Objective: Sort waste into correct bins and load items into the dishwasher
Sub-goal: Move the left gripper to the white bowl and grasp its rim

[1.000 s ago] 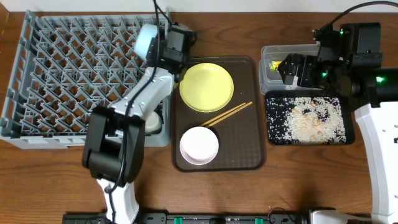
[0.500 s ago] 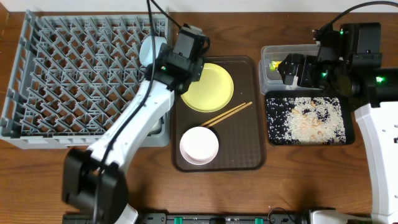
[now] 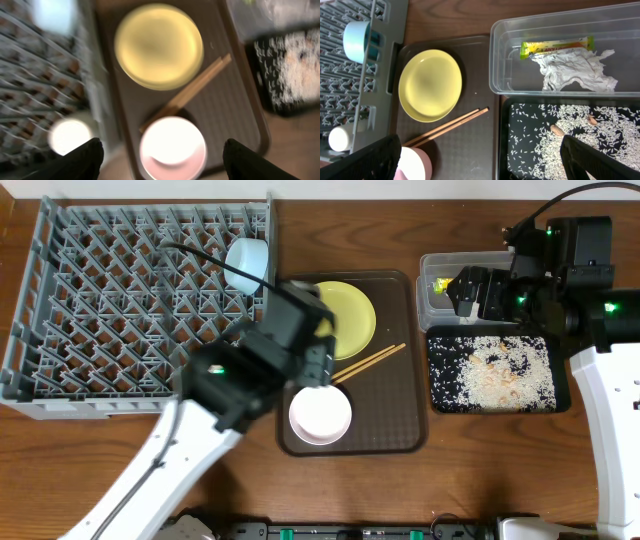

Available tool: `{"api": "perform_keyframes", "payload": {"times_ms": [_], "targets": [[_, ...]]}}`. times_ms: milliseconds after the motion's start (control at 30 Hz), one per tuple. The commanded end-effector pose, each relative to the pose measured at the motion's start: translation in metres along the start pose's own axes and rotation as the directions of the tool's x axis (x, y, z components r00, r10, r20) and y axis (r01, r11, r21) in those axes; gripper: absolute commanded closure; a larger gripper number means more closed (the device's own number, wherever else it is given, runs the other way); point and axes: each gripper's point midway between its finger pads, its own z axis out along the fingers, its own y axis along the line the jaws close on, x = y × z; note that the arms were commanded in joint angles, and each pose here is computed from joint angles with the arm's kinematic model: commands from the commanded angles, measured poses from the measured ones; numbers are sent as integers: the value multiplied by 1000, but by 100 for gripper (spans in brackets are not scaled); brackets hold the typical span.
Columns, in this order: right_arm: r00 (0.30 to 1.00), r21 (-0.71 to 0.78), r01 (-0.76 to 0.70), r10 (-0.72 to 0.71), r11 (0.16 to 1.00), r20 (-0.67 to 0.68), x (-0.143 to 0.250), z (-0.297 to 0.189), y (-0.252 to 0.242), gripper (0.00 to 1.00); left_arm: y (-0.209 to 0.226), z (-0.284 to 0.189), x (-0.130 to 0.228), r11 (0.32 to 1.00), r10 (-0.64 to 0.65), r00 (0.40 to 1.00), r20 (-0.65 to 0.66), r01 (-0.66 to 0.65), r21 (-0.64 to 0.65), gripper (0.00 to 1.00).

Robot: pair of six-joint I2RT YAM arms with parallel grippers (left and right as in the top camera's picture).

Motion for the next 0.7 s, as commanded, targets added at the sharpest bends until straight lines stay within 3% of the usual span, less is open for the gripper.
{"api": "perform_keyframes", "payload": {"times_ms": [0,133,300,567,667], "targets": [[1000,9,-19,19,1000,2,-1,-1,-4,1,-10,36,40,996,-82,987,-141,75,-51,26],[1000,9,-19,19,1000,2,-1,-1,-4,1,-11,66,67,983,-164,956,-243,139,-119,30],[1000,9,-19,19,1000,2,-1,-1,-4,1,-21,97,93,985,-146,918,-370,100,-141,37],[1000,9,-19,19,1000,2,-1,-1,-4,1,-13,104,98,980,-160,905,-395,97,-174,40],[1000,9,-19,19,1000,2,-1,-1,-4,1,-11,101,102,986,-105,901,-422,39,-161,40]]}}
